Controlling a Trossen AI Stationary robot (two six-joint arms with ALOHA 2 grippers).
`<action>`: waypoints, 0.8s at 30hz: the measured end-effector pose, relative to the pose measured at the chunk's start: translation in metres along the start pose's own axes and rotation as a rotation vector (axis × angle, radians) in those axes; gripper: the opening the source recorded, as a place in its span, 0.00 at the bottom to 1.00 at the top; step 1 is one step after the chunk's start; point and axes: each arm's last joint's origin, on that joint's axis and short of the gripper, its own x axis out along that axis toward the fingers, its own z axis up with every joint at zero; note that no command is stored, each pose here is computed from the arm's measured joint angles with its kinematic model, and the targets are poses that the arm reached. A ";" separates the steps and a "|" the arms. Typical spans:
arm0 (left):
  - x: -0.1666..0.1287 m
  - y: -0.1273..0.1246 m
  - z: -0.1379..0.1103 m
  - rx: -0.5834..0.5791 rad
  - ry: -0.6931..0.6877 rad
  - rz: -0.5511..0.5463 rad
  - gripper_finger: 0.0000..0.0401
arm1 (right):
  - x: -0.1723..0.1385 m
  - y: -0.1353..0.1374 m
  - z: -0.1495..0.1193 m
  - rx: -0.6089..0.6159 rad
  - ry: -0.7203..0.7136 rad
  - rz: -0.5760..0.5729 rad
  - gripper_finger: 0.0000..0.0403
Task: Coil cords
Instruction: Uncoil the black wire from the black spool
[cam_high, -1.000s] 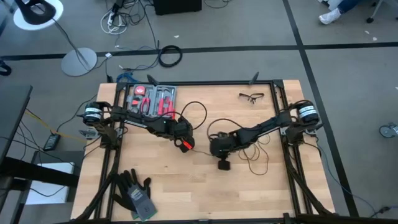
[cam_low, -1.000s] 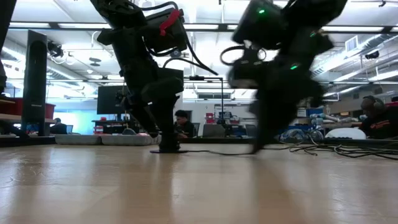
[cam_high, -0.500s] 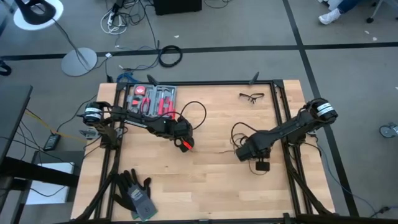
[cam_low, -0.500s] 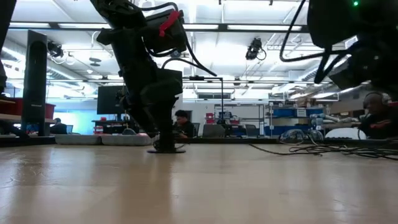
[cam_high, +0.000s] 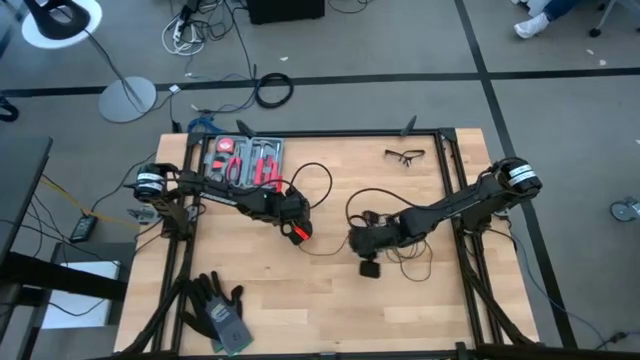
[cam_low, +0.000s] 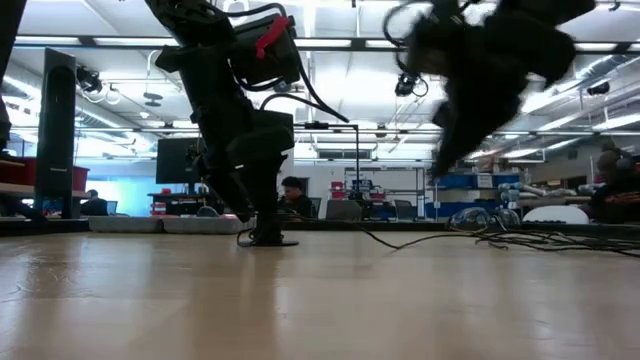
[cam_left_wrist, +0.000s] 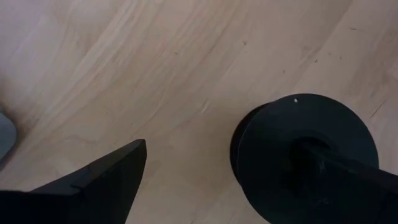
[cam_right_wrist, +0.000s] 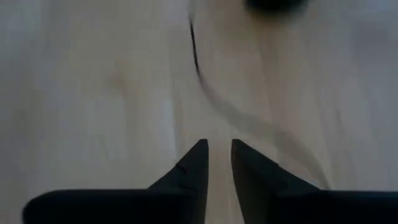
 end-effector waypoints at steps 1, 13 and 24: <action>0.000 0.000 0.000 0.000 0.000 0.000 1.00 | 0.002 0.000 0.007 -0.005 -0.059 0.016 0.18; 0.000 0.000 0.000 -0.001 -0.002 -0.006 1.00 | 0.079 0.007 0.037 -0.048 -0.396 0.151 0.40; 0.000 0.000 0.000 0.000 0.003 0.002 1.00 | 0.105 0.002 0.025 -0.040 -0.242 0.068 0.19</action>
